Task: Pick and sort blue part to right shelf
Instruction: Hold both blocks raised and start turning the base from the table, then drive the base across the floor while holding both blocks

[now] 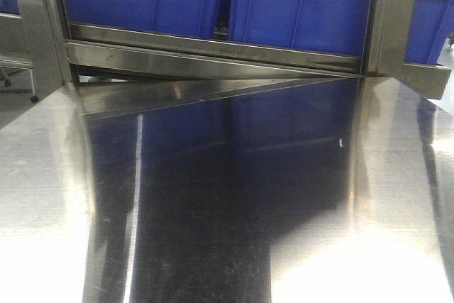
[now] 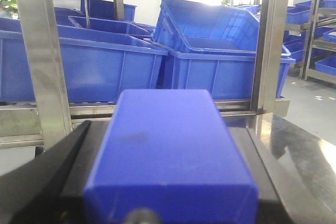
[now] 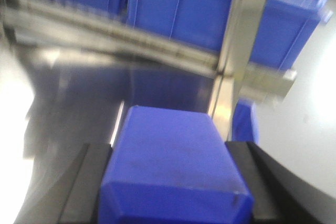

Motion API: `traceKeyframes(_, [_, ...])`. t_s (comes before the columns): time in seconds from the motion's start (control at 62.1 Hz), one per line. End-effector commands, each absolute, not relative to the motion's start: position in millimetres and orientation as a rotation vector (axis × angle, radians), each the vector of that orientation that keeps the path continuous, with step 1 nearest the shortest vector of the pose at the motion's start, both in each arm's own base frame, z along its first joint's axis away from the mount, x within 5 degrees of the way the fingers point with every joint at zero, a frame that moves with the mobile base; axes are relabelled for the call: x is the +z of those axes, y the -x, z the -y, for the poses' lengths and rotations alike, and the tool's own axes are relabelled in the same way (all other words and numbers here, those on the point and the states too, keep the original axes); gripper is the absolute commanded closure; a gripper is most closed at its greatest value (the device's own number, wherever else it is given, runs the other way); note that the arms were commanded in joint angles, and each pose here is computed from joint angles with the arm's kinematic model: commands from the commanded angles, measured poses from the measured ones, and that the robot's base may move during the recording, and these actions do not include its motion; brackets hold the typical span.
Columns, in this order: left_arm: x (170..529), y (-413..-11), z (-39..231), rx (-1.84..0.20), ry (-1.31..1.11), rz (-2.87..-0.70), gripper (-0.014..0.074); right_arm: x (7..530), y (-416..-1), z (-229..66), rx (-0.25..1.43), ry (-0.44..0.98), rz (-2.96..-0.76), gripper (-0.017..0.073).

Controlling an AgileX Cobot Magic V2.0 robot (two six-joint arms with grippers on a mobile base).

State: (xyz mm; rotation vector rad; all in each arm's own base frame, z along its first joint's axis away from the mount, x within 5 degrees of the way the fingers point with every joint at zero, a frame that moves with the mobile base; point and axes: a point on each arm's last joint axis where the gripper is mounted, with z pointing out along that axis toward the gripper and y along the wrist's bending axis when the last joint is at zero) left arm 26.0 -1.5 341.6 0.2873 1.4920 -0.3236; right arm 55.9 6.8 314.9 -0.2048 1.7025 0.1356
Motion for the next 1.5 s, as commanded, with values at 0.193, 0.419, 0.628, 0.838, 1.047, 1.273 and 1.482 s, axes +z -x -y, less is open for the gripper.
traceKeyframes(0.193, [357,-24,2,-0.351,-0.288,-1.396,0.0300,346,-27,0,0.166,0.214,-1.360,0.0334])
traceKeyframes(0.419, [357,-24,2,-0.351,-0.288,-1.396,0.0300,350,-26,-1,0.179,0.220,-1.312,0.0334])
traceKeyframes(0.628, [357,-24,2,-0.351,-0.288,-1.396,0.0300,349,-26,-1,0.178,0.220,-1.315,0.0334])
traceKeyframes(0.838, [357,-24,2,-0.351,-0.288,-1.396,0.0300,349,-26,-1,0.178,0.220,-1.315,0.0334])
traceKeyframes(1.047, [357,-24,2,-0.351,-0.288,-1.396,0.0300,349,-26,-1,0.178,0.220,-1.315,0.0334])
traceKeyframes(1.273, [357,-24,2,-0.351,-0.288,-1.396,0.0300,349,-26,-1,0.178,0.220,-1.315,0.0334])
traceKeyframes(1.482, [357,-24,2,-0.351,-0.288,-1.396,0.0300,349,-26,-1,0.178,0.220,-1.315,0.0334])
